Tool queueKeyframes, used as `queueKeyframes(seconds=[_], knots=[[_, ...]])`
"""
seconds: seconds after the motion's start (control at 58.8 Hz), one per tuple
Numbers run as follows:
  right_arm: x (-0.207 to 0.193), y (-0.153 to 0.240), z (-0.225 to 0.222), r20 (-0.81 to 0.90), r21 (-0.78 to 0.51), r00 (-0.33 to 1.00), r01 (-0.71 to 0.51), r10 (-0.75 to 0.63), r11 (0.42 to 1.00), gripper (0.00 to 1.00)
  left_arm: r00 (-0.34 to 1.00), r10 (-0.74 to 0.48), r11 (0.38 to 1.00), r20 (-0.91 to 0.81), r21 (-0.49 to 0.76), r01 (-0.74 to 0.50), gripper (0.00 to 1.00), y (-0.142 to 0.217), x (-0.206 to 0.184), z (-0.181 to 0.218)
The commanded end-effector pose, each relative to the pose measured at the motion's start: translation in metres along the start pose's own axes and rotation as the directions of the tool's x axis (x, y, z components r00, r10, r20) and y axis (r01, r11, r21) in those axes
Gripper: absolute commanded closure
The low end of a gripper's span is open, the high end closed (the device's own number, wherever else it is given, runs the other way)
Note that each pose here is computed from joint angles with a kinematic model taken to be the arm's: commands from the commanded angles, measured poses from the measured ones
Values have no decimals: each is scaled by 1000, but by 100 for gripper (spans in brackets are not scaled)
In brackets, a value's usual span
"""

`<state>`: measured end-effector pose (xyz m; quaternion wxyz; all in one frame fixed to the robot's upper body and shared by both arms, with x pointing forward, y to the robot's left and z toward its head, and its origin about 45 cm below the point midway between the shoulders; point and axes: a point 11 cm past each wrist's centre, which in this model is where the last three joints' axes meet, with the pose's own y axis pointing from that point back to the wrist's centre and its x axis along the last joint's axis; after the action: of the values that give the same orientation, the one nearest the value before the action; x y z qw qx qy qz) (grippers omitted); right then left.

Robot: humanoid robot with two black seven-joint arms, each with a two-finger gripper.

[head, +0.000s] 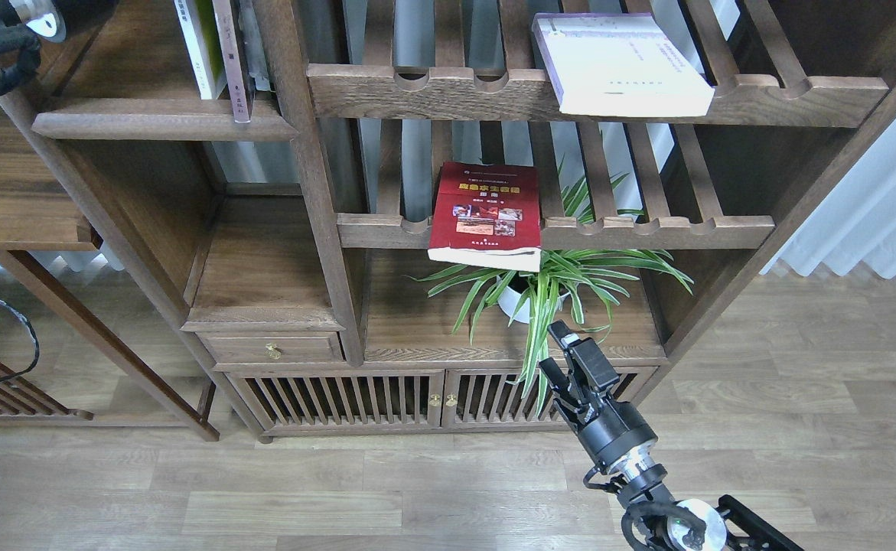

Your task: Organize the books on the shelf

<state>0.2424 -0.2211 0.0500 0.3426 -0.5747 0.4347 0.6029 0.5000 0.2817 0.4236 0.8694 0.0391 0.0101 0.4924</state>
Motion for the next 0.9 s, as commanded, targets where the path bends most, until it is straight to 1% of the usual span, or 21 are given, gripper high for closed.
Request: queueKeyframes(seconds=[0.0,0.221,0.595,0.663,0.884], knots=[[1,1,0,-3,-2,1000,-3,3,1000,2,1000,-10,1000,9,8,10,46,7,-4,-11],[3,7,4,12,-3,1000,-8,8,1000,2,997,-22,1000,72,6,22,44,33,-8,-18],[2,9,6,19,-4,1000,-6,6,1000,2,996,-35,999,87,-10,36,44,61,-5,-8],[3,10,7,21,-4,1000,-9,9,1000,2,996,-56,998,73,-15,58,44,69,-10,-15],[3,10,7,22,-4,1000,-7,7,1000,2,996,-68,998,51,-11,68,44,88,-15,-31]])
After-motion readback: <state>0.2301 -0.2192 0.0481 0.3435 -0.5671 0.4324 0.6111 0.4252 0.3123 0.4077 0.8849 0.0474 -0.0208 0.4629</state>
